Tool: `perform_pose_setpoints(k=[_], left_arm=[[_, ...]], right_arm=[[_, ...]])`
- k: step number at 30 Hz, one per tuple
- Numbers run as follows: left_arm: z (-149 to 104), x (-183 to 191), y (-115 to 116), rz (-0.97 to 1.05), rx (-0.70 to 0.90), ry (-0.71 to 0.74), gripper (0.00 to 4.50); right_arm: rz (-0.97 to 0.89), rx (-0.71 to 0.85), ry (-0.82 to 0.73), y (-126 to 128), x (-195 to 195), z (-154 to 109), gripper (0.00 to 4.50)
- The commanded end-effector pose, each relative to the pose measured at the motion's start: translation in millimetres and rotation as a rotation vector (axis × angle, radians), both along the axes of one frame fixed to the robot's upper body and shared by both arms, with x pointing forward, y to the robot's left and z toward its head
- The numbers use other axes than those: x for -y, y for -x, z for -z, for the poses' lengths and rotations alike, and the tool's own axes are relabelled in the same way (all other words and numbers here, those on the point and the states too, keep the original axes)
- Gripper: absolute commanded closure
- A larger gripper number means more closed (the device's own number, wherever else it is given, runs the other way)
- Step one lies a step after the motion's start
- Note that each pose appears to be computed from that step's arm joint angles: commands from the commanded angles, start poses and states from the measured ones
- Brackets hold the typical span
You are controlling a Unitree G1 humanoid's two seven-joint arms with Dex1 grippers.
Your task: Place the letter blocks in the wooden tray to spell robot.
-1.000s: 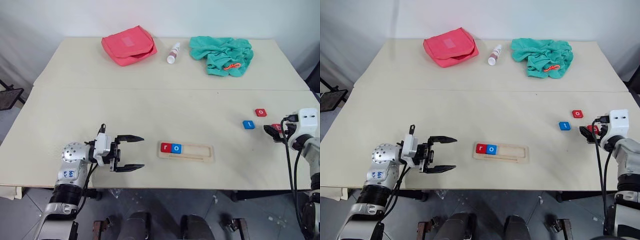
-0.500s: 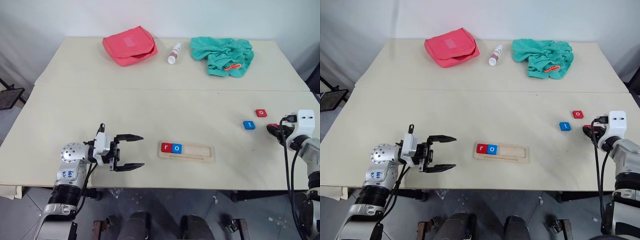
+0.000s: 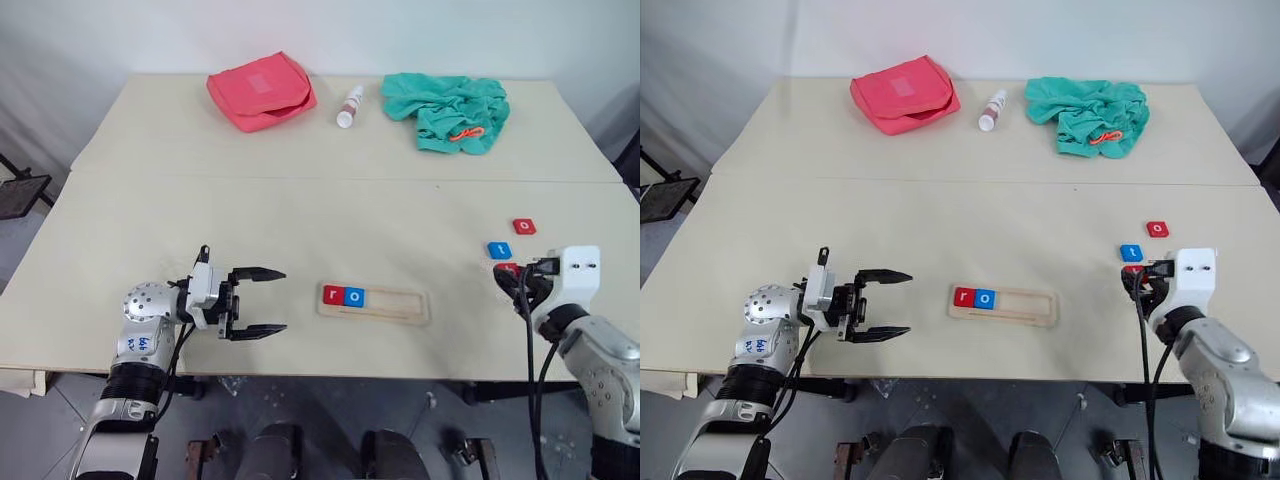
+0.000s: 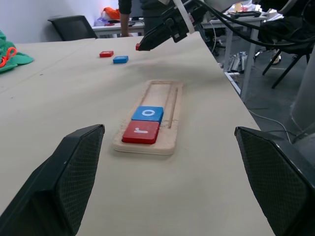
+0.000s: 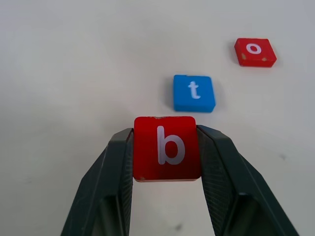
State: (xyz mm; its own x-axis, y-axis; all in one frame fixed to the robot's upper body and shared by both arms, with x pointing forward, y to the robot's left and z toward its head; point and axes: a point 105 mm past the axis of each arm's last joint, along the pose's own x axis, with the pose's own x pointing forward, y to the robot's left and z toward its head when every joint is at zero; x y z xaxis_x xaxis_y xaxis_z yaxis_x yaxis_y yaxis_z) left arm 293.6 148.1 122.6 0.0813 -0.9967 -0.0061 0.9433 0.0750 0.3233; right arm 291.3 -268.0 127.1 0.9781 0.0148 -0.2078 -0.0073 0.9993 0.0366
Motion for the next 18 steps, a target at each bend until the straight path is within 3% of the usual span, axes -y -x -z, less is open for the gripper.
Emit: perform_pose_setpoints(k=[1, 12, 18], left_arm=[[-10, -8, -3, -0.008, 0.041, 0.021, 0.0], [-12, -10, -5, -0.005, 0.055, 0.002, 0.0], [-12, -9, -2, -0.005, 0.061, 0.005, 0.0]], right_arm=[[0.002, 0.012, 0.002, 11, -15, -1, 3.03], [0.006, -0.002, -0.066, 18, -35, 12, 3.03], [-0.034, 0.021, -0.047, 19, -39, 6, 1.03]])
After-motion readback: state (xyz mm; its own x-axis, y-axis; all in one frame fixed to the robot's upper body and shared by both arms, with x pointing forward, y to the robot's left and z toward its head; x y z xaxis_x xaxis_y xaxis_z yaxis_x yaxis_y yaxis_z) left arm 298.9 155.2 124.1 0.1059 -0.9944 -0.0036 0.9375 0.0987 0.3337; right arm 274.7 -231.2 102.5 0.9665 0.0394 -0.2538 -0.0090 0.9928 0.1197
